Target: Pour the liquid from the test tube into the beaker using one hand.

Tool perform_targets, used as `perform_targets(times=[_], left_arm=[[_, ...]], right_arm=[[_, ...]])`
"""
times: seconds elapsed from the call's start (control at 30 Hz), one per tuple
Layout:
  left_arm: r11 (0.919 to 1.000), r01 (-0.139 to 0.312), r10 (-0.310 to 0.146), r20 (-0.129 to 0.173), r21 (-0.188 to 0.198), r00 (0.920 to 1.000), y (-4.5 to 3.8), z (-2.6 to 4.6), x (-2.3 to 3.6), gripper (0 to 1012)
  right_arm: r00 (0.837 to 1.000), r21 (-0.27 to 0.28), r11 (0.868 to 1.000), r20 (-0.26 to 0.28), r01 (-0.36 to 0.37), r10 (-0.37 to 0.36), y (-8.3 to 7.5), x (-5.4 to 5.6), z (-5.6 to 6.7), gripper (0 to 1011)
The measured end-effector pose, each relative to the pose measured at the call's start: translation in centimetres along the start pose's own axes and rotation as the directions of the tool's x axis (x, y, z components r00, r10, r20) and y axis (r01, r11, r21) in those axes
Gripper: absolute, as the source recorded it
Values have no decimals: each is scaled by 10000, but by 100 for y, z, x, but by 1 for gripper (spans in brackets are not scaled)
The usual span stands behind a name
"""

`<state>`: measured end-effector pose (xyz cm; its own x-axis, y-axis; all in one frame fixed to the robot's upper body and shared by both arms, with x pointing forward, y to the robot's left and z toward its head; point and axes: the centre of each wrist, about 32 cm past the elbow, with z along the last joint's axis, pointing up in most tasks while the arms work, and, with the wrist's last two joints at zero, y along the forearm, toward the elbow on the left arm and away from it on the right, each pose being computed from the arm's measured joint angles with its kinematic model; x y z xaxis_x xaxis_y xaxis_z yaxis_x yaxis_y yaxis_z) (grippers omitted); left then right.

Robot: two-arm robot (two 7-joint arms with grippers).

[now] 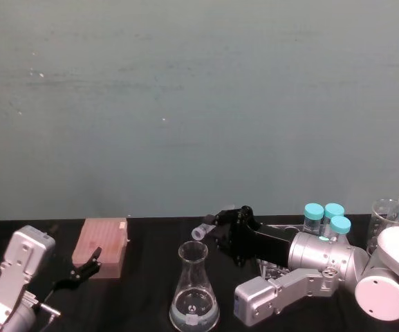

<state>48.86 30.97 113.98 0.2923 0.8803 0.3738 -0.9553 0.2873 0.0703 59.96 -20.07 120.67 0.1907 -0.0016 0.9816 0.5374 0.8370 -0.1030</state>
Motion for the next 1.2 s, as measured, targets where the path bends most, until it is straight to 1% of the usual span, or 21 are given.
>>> perform_targets(times=[0.57,0.67,0.87,1.2], left_arm=[[10000,0,0,-1,0,10000,0,0,0,1000],[10000,0,0,-1,-1,10000,0,0,0,1000],[10000,0,0,0,0,10000,0,0,0,1000],[10000,0,0,-1,0,10000,0,0,0,1000]], right_arm=[[9950,-23,10000,998,4,-2,-39,-27,-12,207],[9911,16,10000,1334,-24,22,-37,-34,-7,207],[9842,55,10000,1770,-78,67,-34,-35,-2,207],[9766,-32,9999,2144,-153,157,-16,-25,13,207]])
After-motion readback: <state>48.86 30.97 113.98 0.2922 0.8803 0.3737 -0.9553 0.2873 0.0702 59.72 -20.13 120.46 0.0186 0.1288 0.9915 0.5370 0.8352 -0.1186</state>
